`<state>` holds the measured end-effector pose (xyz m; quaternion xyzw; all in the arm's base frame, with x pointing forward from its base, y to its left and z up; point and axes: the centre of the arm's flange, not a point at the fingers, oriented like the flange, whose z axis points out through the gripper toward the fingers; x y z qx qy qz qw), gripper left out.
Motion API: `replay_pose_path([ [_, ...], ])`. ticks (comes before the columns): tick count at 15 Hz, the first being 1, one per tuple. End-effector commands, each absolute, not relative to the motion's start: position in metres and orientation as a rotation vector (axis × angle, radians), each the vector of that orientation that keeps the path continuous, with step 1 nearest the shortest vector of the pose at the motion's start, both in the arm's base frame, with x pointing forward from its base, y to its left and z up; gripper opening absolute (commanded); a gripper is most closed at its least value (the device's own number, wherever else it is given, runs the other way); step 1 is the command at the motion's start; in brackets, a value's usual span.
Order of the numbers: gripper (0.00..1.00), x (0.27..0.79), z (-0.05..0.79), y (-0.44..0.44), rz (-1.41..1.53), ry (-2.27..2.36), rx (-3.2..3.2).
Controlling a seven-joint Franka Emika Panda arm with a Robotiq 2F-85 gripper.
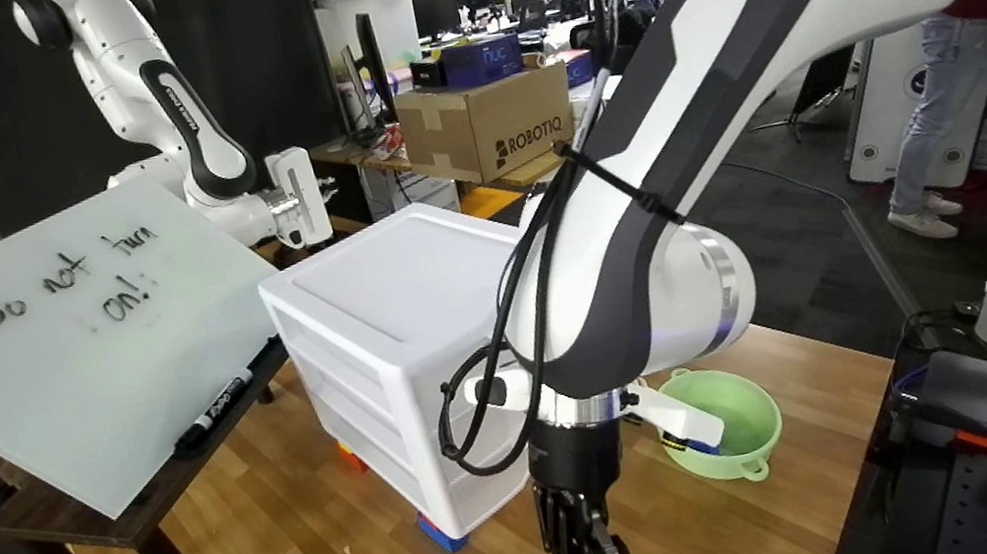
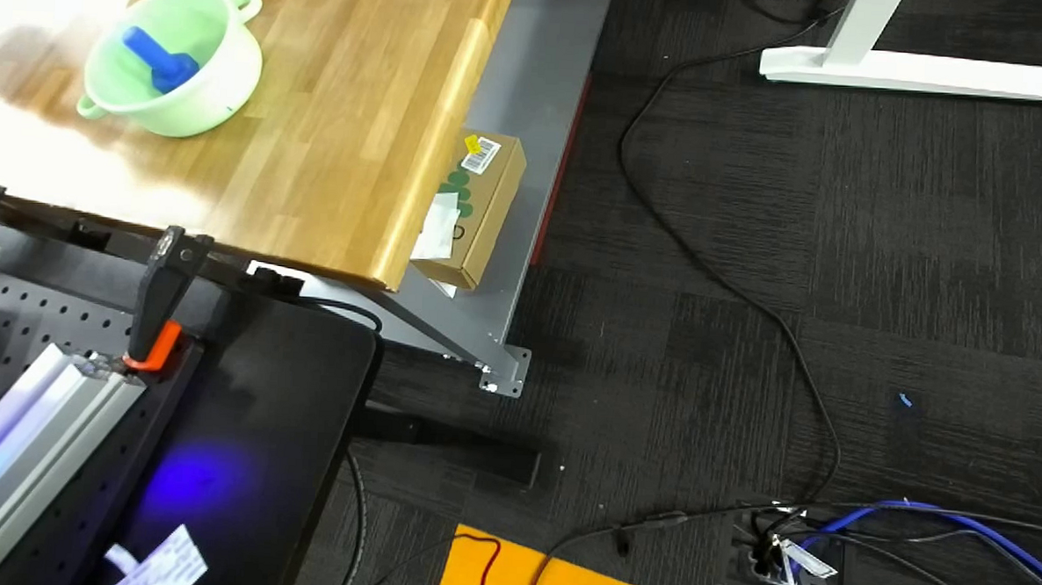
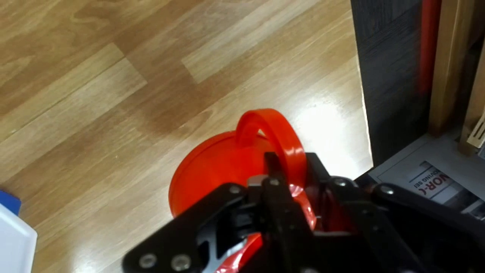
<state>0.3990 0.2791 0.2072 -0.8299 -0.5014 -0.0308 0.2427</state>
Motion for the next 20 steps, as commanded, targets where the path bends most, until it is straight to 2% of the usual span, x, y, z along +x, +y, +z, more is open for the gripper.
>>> replay_pose_path([
  [1,0.05,0.377,0.225,0.269,-0.135,-1.362,-2.314],
  [11,0.05,0.317,0.242,0.256,-0.252,-1.276,-2.412],
  [20,0.05,0.266,0.252,0.226,-0.479,-1.057,-2.496],
])
